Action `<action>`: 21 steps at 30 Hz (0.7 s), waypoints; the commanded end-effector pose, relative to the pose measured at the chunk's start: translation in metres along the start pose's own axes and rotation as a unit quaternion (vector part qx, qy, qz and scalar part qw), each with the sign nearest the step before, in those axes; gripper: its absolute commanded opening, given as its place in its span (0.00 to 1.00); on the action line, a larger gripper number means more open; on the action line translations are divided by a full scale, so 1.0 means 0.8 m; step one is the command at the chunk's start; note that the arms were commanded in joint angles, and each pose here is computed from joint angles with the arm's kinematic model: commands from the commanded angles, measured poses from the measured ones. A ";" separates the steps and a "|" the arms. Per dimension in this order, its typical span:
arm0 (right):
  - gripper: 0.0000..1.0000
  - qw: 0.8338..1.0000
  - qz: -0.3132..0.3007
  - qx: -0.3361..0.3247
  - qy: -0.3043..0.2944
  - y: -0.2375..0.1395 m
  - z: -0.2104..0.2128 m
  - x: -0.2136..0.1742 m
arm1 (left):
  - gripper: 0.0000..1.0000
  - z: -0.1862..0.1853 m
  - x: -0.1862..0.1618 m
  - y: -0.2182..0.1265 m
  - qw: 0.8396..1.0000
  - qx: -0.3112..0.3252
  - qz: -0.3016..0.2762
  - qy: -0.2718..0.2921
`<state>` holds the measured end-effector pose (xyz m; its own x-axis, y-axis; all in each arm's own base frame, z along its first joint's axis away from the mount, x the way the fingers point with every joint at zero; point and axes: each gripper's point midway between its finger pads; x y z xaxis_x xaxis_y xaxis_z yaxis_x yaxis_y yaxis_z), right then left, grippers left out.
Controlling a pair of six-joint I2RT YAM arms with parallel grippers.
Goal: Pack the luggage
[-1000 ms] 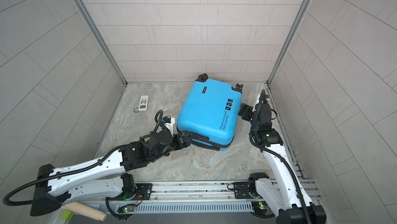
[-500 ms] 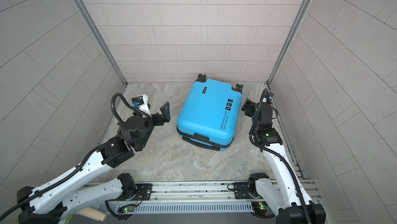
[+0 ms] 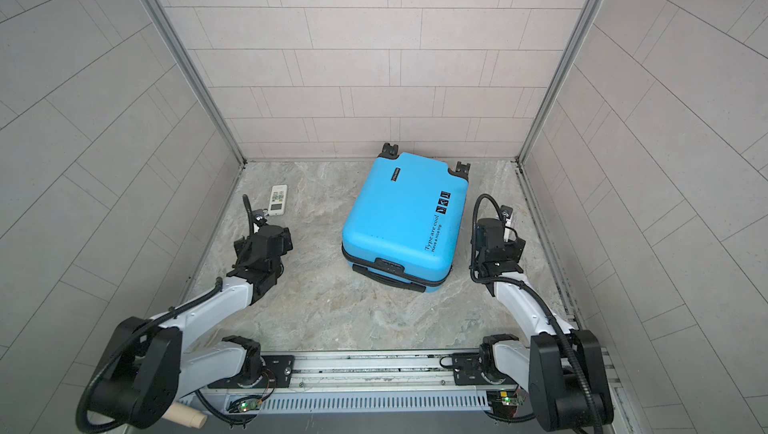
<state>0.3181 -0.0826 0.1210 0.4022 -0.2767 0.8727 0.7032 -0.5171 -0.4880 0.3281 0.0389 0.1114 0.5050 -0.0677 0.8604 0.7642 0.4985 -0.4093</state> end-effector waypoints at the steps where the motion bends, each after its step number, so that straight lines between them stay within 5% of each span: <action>1: 0.98 0.998 -0.061 0.002 0.031 0.005 0.001 0.020 | 1.00 0.008 0.032 0.010 0.996 0.007 -0.077 -0.041; 4: 0.98 0.995 -0.093 0.037 0.029 0.009 0.013 0.012 | 1.00 -0.005 0.036 0.016 0.991 -0.026 -0.130 -0.038; 10: 0.98 0.990 -0.109 0.086 -0.011 0.018 0.041 0.010 | 1.00 -0.040 0.019 0.046 0.989 -0.061 -0.137 -0.006; 14: 0.99 0.982 -0.117 0.137 -0.056 0.043 0.079 -0.009 | 1.00 -0.043 0.014 0.075 0.995 -0.091 -0.038 -0.012; 17: 1.00 0.986 -0.046 0.125 -0.103 0.052 0.099 -0.017 | 1.00 -0.039 0.016 0.079 0.993 -0.088 -0.072 -0.026; 21: 0.99 0.981 -0.080 0.138 -0.107 0.052 0.103 -0.014 | 1.00 -0.040 0.014 0.077 0.994 -0.092 -0.061 -0.024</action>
<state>0.3782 -0.0464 0.0710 0.4170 -0.0589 0.9070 0.8456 -0.3408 -0.4109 0.3942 0.0466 0.0878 0.3900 -0.0705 0.9181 0.8708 0.3525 -0.3428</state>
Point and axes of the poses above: each gripper's point midway between its finger pads, its own y axis out along the fingers, its own z axis along the line the jaws close on, x = y × z, and after that the axes turned 6 degrees about y, right-handed
